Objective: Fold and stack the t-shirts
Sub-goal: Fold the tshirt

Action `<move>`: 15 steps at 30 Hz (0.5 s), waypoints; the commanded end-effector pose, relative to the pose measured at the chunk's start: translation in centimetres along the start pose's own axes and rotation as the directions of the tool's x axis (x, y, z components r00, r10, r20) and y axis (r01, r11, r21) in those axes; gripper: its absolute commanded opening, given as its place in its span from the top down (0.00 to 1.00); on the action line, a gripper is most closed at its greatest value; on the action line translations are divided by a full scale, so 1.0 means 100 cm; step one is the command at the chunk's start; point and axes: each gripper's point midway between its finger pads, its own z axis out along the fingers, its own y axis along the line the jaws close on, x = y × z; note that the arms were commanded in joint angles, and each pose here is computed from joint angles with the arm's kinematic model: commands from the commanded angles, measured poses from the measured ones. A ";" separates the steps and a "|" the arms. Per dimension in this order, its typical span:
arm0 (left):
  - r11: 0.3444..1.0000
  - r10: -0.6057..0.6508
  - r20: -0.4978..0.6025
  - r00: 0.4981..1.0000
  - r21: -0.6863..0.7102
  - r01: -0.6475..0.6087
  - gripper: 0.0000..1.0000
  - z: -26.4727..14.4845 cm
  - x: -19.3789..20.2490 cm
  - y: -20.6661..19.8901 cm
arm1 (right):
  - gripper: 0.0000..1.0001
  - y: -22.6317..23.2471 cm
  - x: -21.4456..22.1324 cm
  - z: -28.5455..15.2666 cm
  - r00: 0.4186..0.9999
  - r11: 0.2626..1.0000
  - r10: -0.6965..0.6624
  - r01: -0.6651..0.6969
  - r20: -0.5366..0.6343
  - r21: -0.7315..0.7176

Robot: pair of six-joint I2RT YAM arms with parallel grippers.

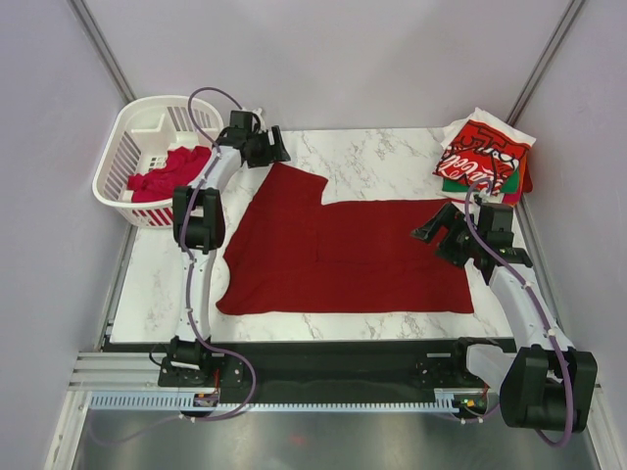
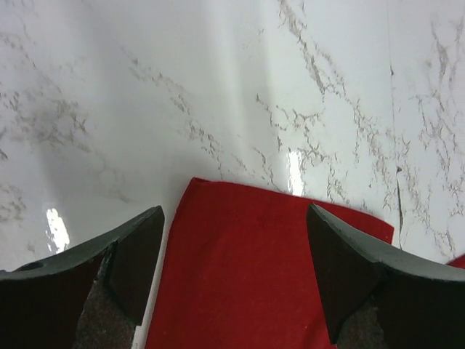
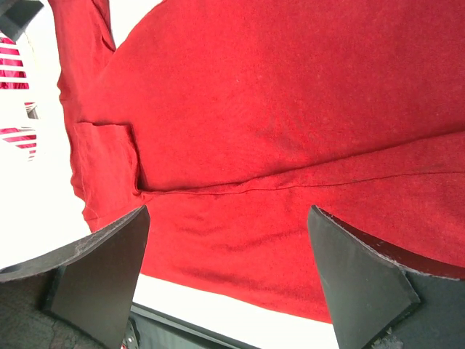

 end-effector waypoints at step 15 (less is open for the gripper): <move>0.991 0.037 0.012 0.999 0.131 -0.038 0.28 0.022 -0.004 -0.017 | 0.02 0.004 0.002 0.008 0.999 0.999 -0.034 0.033 -0.010 -0.036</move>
